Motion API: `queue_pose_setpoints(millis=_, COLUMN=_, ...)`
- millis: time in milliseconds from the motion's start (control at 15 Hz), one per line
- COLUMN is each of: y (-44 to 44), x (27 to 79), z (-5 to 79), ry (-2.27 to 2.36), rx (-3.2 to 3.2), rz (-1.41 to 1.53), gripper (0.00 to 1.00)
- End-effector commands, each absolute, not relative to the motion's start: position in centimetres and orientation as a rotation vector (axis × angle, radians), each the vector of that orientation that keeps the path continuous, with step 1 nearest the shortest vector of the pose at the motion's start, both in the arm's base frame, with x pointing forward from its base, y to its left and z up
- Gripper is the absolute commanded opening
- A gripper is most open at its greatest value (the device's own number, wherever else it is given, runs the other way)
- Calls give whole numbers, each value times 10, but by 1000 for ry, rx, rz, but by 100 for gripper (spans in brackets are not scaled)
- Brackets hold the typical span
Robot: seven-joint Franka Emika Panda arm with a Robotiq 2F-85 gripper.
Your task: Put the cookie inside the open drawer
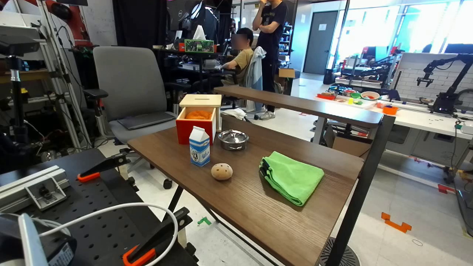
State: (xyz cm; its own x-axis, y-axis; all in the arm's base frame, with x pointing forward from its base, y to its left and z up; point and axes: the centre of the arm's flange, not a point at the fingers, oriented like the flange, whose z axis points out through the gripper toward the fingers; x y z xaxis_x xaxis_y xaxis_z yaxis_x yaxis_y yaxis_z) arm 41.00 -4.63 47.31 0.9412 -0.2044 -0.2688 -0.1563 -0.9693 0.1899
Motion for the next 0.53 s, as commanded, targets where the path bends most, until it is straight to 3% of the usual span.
queue_pose_setpoints(millis=0, y=-41, x=412, z=456, ry=-410, rx=2916, rz=-378, gripper=100)
queue_pose_setpoints(millis=467, y=-31, x=434, z=340, ry=-1016, rx=2864, rz=-216, gripper=100)
